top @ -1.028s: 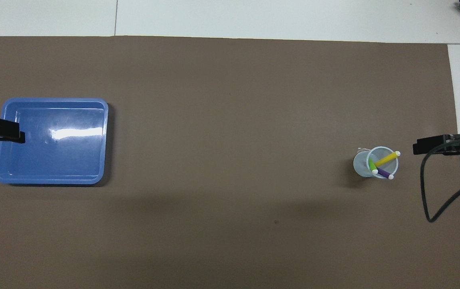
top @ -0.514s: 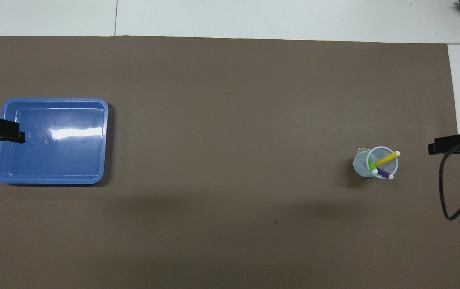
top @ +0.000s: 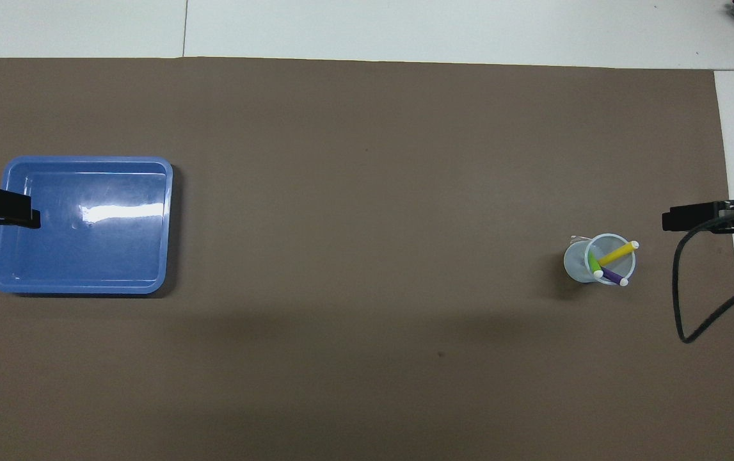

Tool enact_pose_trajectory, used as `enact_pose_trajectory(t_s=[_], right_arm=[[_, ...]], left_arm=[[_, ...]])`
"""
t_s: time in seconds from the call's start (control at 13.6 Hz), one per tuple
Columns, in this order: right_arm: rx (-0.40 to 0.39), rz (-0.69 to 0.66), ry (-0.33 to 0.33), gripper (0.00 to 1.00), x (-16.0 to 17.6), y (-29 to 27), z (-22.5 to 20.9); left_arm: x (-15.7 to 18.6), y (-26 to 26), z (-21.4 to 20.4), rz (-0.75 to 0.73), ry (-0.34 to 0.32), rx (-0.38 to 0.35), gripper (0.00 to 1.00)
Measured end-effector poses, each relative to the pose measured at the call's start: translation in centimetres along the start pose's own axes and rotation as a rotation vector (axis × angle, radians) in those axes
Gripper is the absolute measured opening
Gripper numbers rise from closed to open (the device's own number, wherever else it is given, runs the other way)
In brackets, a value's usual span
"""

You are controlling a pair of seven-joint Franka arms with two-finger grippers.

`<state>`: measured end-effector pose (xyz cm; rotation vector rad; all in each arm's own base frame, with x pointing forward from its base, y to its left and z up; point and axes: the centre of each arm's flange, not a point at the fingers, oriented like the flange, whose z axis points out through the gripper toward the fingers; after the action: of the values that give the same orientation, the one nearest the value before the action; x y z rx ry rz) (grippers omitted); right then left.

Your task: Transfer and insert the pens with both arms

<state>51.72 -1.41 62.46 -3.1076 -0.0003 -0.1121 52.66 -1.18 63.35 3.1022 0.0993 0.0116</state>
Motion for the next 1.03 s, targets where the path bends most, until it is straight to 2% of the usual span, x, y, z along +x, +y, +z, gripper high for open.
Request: enact_pose_trajectory(t_s=[0.22,0.51,0.73,1.03], right_arm=[[0.005,0.013,-0.05,1.0,-1.4,0.8,-1.2],[0.011,0.012,-0.04,1.0,-2.5,1.8,-3.9],[0.014,-0.093,-0.003,1.0,-3.1,1.6,-6.1],[0.008,-0.247,0.029,1.0,-2.9,-1.0,-6.7]], left_arm=[[0.0,0.0,0.0,0.001,0.0,0.0,1.0],[0.0,0.1,0.0,0.001,0.0,0.0,1.0],[0.0,0.1,0.0,0.003,0.0,0.0,1.0],[0.0,0.2,0.0,0.004,0.0,0.0,1.0]])
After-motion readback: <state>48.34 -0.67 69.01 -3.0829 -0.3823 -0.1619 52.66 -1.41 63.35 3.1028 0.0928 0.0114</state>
